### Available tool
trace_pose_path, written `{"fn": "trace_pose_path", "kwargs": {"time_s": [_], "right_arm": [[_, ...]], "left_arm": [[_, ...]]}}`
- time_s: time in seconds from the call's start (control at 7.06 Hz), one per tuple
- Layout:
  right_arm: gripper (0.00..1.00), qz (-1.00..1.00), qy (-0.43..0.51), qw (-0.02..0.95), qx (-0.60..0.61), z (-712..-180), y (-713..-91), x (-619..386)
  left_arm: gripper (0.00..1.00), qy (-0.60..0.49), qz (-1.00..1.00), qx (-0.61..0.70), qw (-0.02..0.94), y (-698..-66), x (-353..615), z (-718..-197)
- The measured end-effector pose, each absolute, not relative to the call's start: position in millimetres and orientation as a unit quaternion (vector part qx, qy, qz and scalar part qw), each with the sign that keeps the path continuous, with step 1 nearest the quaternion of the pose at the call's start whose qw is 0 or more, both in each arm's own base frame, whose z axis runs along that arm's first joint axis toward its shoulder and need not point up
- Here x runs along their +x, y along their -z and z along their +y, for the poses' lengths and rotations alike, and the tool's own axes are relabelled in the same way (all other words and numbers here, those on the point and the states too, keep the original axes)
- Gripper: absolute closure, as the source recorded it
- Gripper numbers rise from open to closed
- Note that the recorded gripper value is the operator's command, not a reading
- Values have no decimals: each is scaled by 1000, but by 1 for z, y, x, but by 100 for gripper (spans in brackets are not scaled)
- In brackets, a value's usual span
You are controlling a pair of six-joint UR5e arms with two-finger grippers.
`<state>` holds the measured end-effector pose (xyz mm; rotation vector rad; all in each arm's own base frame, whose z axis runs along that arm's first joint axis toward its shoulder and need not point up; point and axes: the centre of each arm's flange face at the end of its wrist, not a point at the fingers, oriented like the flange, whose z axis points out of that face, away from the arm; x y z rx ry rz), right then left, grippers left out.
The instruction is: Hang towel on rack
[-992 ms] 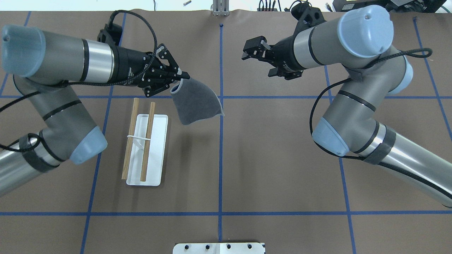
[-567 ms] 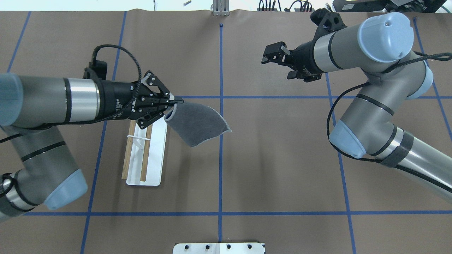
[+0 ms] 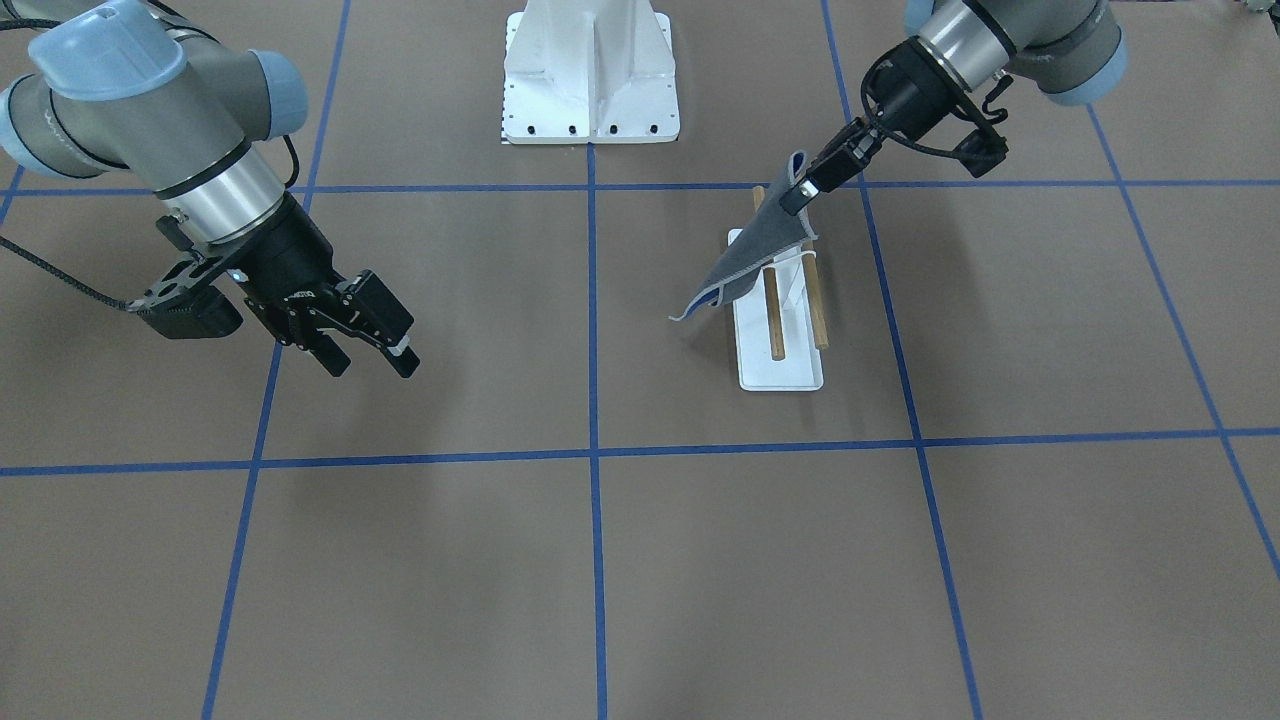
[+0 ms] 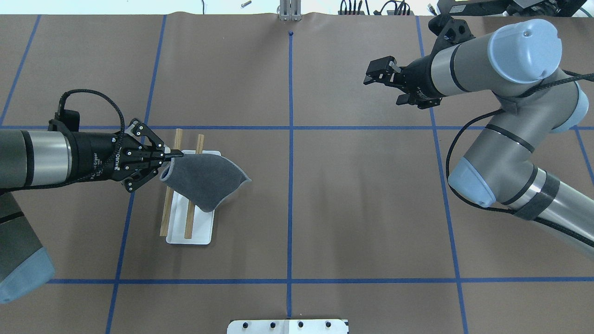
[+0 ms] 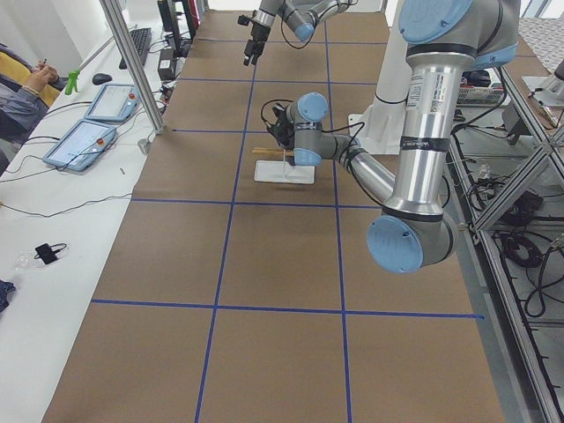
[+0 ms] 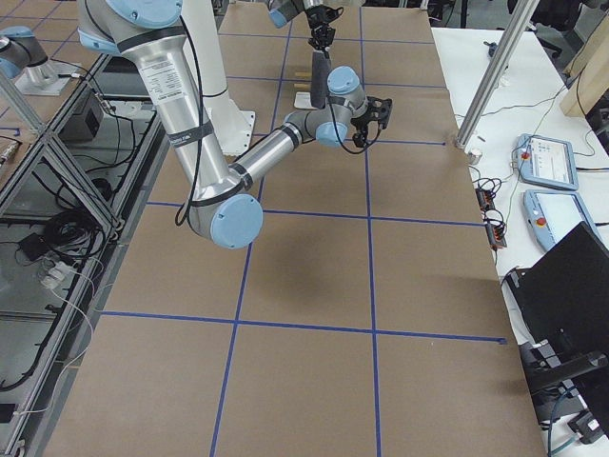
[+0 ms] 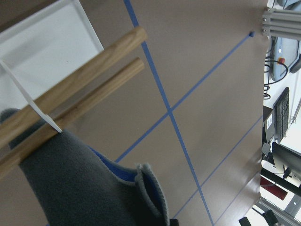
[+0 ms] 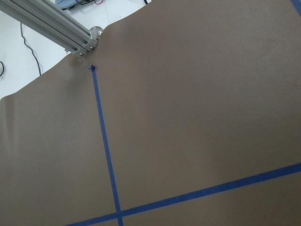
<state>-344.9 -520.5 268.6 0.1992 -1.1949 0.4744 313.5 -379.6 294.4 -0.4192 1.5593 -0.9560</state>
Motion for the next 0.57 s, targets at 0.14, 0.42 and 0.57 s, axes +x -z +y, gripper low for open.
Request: {"fn": "trace_pose_path", "kwargs": {"time_s": [0.14, 0.42, 0.57], "right_arm": [[0, -554, -222, 797, 92, -521, -272, -345], [0, -552, -224, 798, 93, -523, -274, -344], [0, -548, -225, 800, 93, -524, -281, -339]], "left_arm": [[100, 425, 663, -173, 591, -306, 309, -390], [100, 442, 656, -151, 593, -322, 297, -410], [100, 435, 653, -131, 606, -333, 293, -414]]}}
